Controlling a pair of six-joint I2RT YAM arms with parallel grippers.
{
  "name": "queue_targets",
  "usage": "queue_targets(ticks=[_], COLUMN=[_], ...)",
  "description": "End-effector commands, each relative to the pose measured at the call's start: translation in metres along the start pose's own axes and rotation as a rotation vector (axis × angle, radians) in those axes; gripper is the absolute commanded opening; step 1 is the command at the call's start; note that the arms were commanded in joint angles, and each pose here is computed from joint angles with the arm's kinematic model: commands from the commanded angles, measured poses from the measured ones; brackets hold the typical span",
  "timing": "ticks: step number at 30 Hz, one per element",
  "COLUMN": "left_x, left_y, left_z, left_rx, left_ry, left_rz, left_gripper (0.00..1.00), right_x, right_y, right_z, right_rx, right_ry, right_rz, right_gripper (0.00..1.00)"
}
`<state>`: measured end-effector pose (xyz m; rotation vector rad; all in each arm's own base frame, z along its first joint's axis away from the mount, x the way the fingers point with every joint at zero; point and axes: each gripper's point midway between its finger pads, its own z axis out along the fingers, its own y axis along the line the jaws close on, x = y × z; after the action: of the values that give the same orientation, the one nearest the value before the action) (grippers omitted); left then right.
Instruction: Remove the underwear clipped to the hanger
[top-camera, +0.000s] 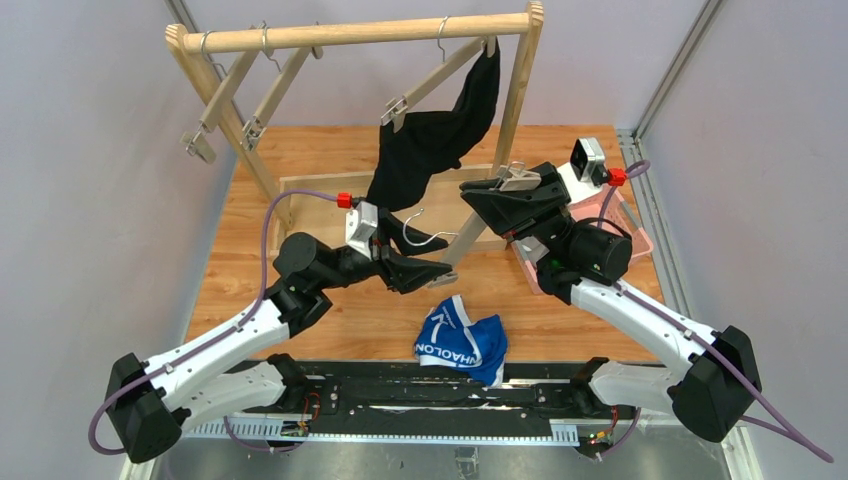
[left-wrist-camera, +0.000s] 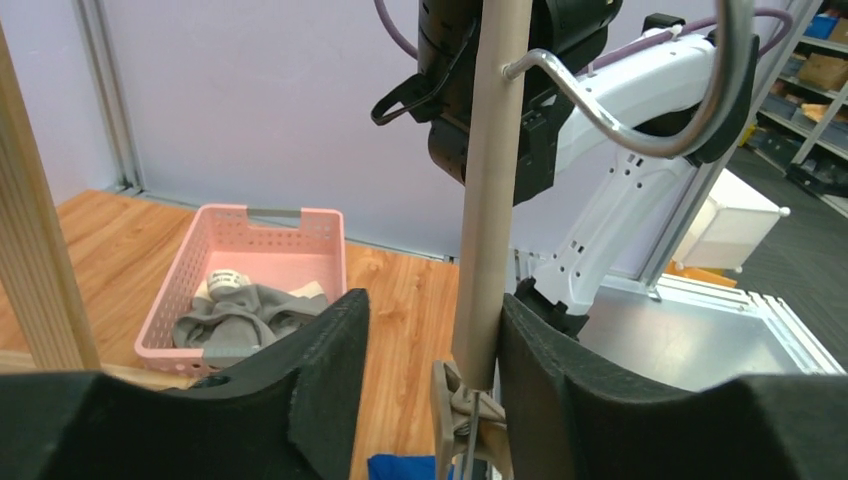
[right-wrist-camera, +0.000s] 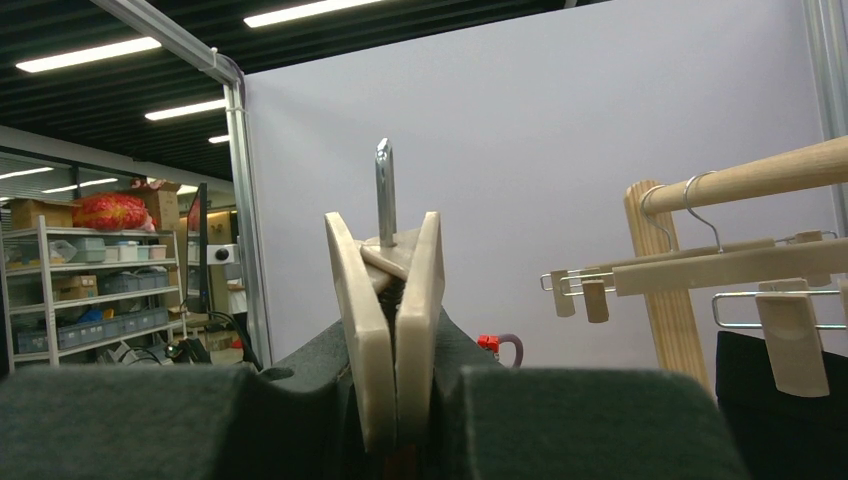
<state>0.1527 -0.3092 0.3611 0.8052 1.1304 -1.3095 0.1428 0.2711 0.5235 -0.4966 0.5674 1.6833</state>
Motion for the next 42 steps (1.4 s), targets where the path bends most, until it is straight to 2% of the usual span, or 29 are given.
queue_targets(ticks=[1,5,6,7,9,10,13,14,20,23,24,28,31,35,37,42], left_x=[-0.03,-0.031,-0.031,-0.03,-0.03,-0.03,-0.037,-0.041,-0.062,-0.067,-0.069,-0.074,-0.063,-0.048,-0.049,-0.061], left_y=[-0.005,-0.009,-0.009,-0.01,-0.012,-0.011,-0.012,-0.013,-0.022,-0.022,-0.022,-0.017,0.0,0.027,0.032,0.012], left_z=[0.011,0.015,0.015,0.016,0.017,0.017,0.014,0.013,0.008,0.004,0.003,-0.004,-0.018,-0.061,-0.086,-0.13], left_rx=[0.026,0.058,0.062,0.066,0.081,0.069,0.051,0.048,0.044,0.014,0.005,-0.064,-0.201,-0.463,-0.572,-0.633], left_ry=[-0.097,-0.101,-0.099,-0.097,-0.091,-0.095,-0.12,-0.131,-0.137,-0.124,-0.115,-0.073,0.043,0.27,0.336,0.368], left_rz=[0.018,0.008,0.008,0.007,0.001,-0.008,-0.011,-0.012,-0.016,-0.005,0.002,0.026,0.03,0.037,0.047,0.043], left_gripper=[0.51,0.44,0.38,0.28,0.03,0.01,0.0,0.0,0.0,0.0,0.0,0.0,0.0,0.0,0.0,0.0], right_x=[-0.009,-0.007,-0.007,-0.007,-0.007,-0.007,-0.006,-0.005,0.001,0.007,0.01,0.023,0.038,0.068,0.078,0.09], right_y=[0.018,0.016,0.016,0.016,0.015,0.014,0.01,0.009,0.002,-0.006,-0.008,-0.012,-0.016,-0.036,-0.045,-0.059], right_z=[0.006,0.006,0.006,0.006,0.006,0.006,0.004,0.003,0.0,-0.005,-0.006,-0.011,-0.019,-0.054,-0.08,-0.157], right_rx=[-0.066,-0.064,-0.063,-0.063,-0.059,-0.055,-0.037,-0.03,-0.001,0.035,0.043,0.061,0.097,0.287,0.409,0.651], right_ry=[-0.024,-0.023,-0.022,-0.022,-0.024,-0.028,-0.032,-0.032,-0.016,-0.002,0.005,0.066,0.168,0.412,0.55,0.814], right_rz=[-0.033,-0.033,-0.033,-0.032,-0.033,-0.032,-0.025,-0.023,-0.014,-0.007,-0.006,-0.013,-0.035,-0.107,-0.185,-0.345], right_gripper=[0.01,0.01,0.01,0.01,0.01,0.0,0.01,0.07,0.47,0.7,0.75,0.75,0.75,0.76,0.76,0.76])
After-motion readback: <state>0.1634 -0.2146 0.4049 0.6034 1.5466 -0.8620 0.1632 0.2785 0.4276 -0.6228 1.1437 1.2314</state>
